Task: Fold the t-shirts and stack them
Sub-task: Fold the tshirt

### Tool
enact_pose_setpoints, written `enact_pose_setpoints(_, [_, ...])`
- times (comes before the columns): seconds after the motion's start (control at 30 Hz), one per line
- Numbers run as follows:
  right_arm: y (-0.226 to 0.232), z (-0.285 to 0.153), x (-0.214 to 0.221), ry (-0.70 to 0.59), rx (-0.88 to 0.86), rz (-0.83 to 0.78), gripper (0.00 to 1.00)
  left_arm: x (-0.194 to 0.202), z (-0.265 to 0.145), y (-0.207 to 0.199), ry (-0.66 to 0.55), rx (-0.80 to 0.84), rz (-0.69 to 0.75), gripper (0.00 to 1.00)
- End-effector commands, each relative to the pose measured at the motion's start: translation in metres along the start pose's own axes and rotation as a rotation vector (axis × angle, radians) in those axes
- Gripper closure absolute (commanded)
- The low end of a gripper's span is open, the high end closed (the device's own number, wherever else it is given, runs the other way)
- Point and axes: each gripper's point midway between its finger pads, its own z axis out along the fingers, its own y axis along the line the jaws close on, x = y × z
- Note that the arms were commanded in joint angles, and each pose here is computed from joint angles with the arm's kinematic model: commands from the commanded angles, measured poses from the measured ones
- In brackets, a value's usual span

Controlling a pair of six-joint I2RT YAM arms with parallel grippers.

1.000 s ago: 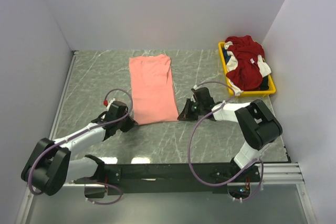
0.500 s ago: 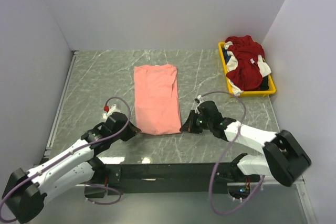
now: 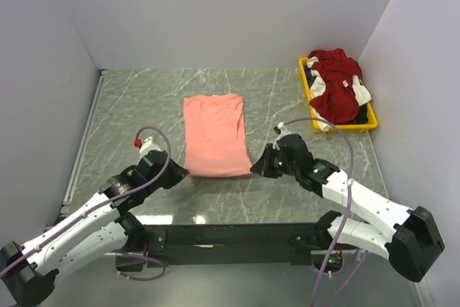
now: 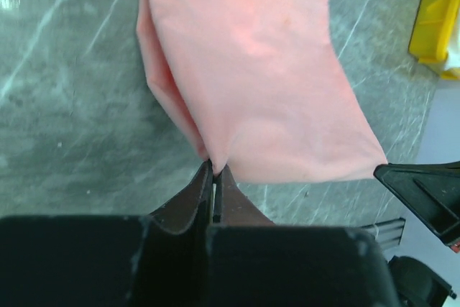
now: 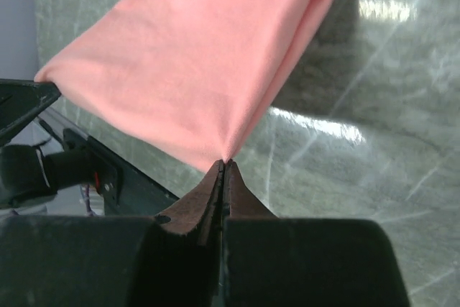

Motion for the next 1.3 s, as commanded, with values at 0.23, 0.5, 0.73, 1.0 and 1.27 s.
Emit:
enact_pose_setpoints(0.23, [0.029,0.005,-0.078,-0.083,0.052,-0.078,1.0,-0.078,0.001,-0.065,-0.162,0.039,0.088,0.99])
enact_pose_setpoints(0.5, [0.039,0.037,-0.166,-0.104,0.063,-0.059,1.0,-0.161,0.049,-0.088,-0.19,0.034,0.076,0.99])
enact_pose_setpoints(0.73, [0.027,0.094,-0.249,-0.083,0.049,-0.004,1.0,-0.225,0.128,-0.091,-0.156,-0.01,0.052,0.99])
enact_pose_setpoints(1.0, [-0.028,0.175,-0.305,-0.029,0.052,0.114,1.0,-0.269,0.228,-0.088,-0.067,-0.02,0.04,0.99])
enact_pose_setpoints(1.27, [-0.051,0.182,-0.359,-0.113,-0.008,0.128,0.43,-0.301,0.261,-0.063,-0.067,-0.029,0.0,0.42])
